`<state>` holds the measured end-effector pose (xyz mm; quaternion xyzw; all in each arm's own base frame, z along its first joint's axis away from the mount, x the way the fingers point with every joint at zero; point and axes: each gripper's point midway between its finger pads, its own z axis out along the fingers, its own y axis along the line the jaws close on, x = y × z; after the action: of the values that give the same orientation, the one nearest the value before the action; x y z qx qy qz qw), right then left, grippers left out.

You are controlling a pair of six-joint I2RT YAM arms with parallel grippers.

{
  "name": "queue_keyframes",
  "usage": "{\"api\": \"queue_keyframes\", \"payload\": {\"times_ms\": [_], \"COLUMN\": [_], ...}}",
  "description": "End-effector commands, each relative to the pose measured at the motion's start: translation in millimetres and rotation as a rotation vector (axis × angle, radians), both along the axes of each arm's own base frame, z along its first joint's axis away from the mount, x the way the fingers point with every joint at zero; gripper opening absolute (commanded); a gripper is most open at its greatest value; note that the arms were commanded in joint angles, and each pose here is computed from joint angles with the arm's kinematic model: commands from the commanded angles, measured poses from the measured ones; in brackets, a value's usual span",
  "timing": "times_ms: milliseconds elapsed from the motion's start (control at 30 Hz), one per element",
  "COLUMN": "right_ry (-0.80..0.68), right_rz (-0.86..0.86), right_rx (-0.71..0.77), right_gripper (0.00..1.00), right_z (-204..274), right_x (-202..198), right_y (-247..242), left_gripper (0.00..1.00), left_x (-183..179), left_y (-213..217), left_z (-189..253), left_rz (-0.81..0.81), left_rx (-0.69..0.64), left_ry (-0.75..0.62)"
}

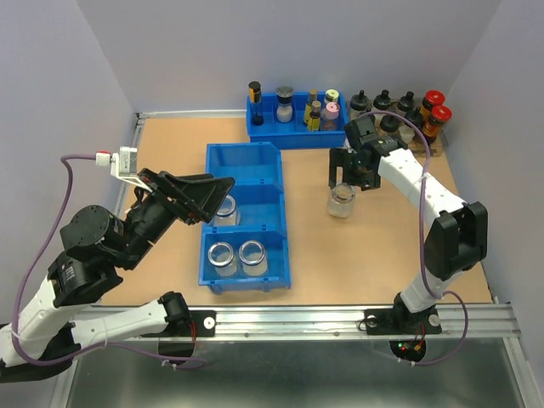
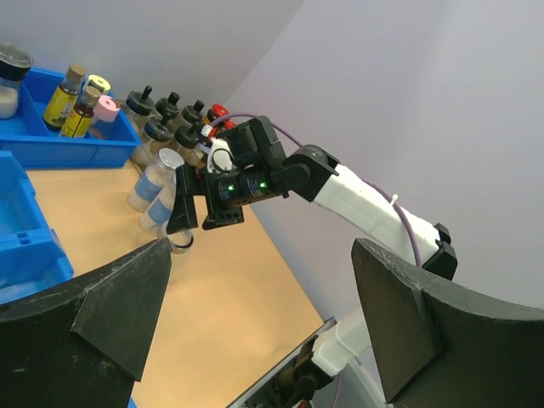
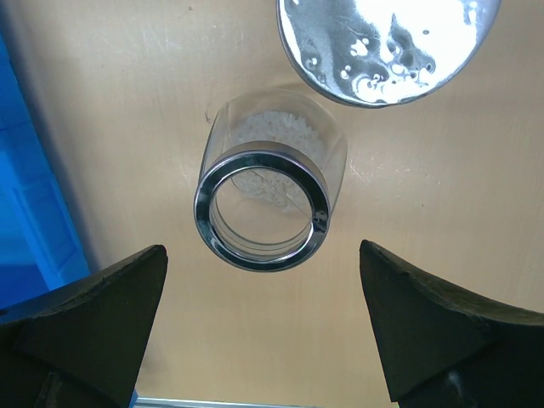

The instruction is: Organize the condiment bottles

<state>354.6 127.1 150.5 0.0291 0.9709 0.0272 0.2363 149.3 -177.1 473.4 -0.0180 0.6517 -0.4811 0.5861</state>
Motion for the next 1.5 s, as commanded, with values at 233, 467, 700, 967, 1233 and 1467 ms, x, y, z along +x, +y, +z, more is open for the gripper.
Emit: {"api": "queue_keyframes", "payload": {"times_ms": [233,467,700,967,1233,1467], "right_ry": [-0.051,-0.028,-0.037,0.014,0.025,0.054], "right_rz": [-0.090,-0.092,-0.136,-0.115,-0.092,-0.085], "right_rx": [0.026,0.049,0.017,0.015,0.015,-0.005], "right_gripper": [0.99,0.97,0.87,0.83,0.73,0.76], "right_z": [9,-2,-8,-23,-25,-36], "right_x": [19,24,29,15,10,6], "right_y": [3,11,4,4,4,1], "left_gripper": [0.98,0.98,0.98,0.98,0.98,0.98], "left_x": [2,1,0,-1,0,-2], "left_y": [-5,-2,0,5,4,7], "left_z": [6,5,4,5,4,3], "left_rz": [-0.006,-0.002,0.000,0.009,0.009,0.011], "left_rx": [-0.024,-0.033,-0.039,-0.042,-0.033,-0.043], "left_ry": [-0.024,-0.020,-0.018,-0.021,-0.022,-0.021]}}
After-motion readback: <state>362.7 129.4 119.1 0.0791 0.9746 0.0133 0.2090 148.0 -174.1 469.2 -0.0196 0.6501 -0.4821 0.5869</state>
